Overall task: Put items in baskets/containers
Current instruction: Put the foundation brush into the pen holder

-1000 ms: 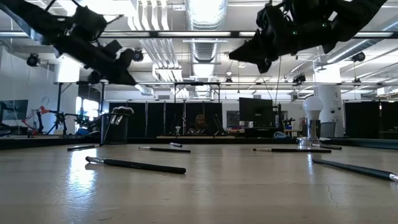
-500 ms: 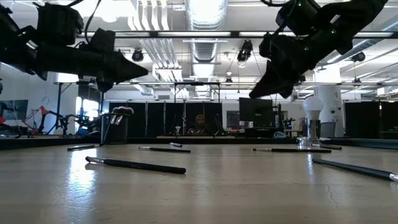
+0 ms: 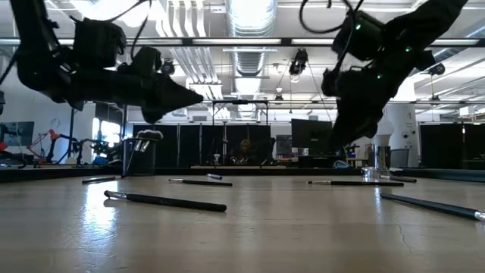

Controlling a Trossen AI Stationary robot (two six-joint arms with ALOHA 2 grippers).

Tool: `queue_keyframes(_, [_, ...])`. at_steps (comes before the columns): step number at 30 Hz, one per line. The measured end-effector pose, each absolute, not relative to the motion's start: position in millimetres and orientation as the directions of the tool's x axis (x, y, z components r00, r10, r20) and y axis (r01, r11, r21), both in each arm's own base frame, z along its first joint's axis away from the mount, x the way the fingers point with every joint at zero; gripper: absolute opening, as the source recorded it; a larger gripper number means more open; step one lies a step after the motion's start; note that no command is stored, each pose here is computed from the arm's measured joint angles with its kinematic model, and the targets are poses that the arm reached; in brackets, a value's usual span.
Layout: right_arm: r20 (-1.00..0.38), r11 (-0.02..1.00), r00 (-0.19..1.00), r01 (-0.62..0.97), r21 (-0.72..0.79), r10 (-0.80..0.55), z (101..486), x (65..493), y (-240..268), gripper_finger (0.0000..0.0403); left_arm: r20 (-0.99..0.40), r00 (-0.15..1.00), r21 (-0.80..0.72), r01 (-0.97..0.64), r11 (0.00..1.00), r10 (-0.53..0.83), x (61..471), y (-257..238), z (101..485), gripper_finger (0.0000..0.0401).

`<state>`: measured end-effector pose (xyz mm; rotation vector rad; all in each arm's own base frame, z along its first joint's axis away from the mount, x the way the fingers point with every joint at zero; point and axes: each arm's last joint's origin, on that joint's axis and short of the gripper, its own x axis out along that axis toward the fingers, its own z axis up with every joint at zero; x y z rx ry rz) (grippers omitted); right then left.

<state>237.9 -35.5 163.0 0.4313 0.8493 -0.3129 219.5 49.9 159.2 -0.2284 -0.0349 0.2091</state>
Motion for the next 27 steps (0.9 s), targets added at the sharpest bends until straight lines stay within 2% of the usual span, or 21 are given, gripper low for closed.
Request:
queue_keyframes(6, [-0.858, 0.868, 0.508, 0.457, 0.194, -0.076, 151.3, 264.5, -39.5, 0.0144, -0.044, 0.988, -0.23, -0.156, 0.96, 0.15, 244.2, 49.3, 147.3, 0.0])
queue_keyframes(11, [-0.907, 0.894, 0.418, 0.425, 0.143, -0.053, 146.1, 285.4, -42.4, 0.0148, -0.072, 0.989, -0.232, -0.14, 0.963, 0.127, 253.9, 47.9, 140.5, 0.0])
queue_keyframes(18, [-0.947, 0.921, 0.317, 0.378, 0.089, -0.039, 139.4, 307.5, -45.8, 0.0121, -0.071, 0.989, -0.231, -0.14, 0.963, 0.127, 254.6, 47.9, 140.6, 0.0])
queue_keyframes(27, [-0.971, 0.93, 0.238, 0.365, 0.051, -0.04, 128.7, 319.6, -48.0, 0.0059, -0.07, 0.993, -0.245, -0.112, 0.963, 0.098, 254.7, 47.1, 140.9, 0.0])
